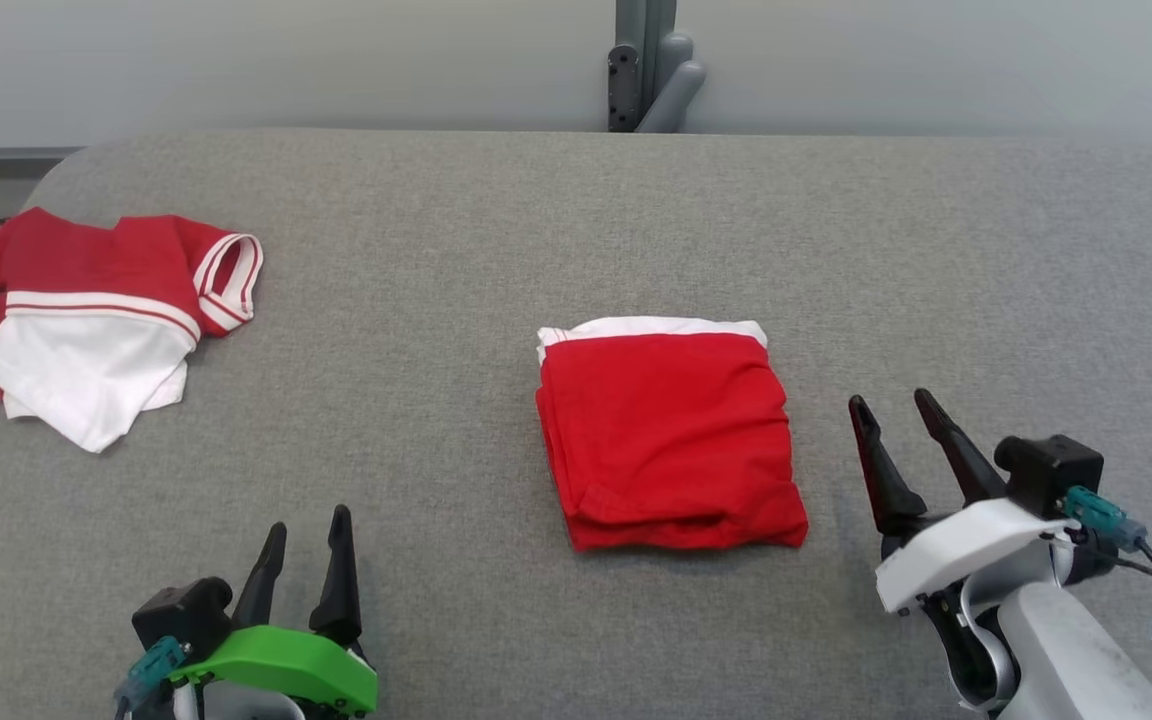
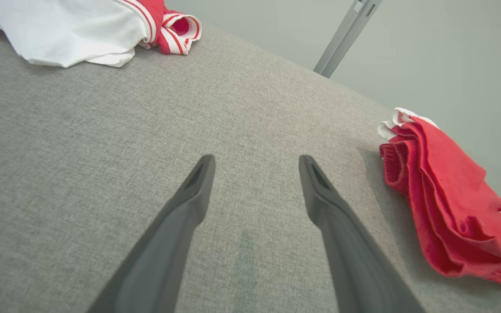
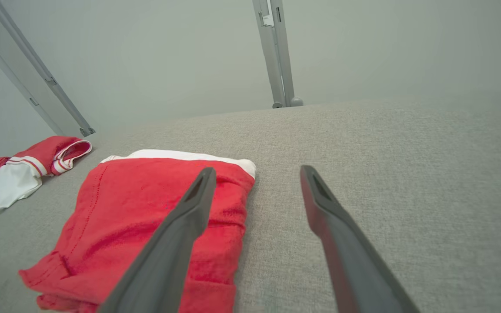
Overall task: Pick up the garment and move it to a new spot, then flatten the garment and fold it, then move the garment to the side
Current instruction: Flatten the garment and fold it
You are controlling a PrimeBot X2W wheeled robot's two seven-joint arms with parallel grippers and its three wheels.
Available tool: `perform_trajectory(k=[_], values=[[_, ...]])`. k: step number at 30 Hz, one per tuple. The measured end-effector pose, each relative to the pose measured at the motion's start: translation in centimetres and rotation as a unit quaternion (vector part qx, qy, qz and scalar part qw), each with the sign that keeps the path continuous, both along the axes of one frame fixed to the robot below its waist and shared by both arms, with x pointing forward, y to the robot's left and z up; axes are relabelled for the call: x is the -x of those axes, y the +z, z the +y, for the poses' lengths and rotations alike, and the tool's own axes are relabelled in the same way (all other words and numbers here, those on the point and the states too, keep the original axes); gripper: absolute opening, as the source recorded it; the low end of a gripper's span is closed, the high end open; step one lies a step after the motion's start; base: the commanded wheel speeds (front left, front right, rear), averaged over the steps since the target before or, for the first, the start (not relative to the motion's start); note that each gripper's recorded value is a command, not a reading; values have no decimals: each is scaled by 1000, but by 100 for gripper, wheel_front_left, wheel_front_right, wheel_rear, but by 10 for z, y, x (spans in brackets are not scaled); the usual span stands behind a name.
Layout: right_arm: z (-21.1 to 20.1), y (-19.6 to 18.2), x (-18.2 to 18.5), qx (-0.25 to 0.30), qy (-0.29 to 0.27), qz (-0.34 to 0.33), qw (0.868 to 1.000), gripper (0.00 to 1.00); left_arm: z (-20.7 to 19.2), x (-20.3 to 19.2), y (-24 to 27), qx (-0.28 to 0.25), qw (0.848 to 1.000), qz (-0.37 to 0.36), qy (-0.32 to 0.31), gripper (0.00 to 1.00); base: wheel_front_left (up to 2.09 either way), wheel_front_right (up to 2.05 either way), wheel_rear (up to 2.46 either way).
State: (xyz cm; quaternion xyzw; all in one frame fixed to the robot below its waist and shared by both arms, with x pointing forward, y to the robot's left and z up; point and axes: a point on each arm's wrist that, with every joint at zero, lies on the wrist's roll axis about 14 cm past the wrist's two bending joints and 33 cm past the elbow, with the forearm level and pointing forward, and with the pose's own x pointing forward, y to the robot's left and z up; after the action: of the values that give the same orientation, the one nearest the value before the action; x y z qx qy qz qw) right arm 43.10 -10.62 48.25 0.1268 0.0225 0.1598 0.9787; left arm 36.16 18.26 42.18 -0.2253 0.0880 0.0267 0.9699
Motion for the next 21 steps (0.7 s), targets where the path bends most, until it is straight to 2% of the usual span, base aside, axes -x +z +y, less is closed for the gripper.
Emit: perform_trajectory(k=[8,21], values=[[-33,-9,27,4,-59,11,998,100,-1,5,4,-18,1000,-8,-8,100,0,0,0],[-46,-11,50,3,-86,15,996,100,-5,13,8,-28,999,-16,-16,100,0,0,0]])
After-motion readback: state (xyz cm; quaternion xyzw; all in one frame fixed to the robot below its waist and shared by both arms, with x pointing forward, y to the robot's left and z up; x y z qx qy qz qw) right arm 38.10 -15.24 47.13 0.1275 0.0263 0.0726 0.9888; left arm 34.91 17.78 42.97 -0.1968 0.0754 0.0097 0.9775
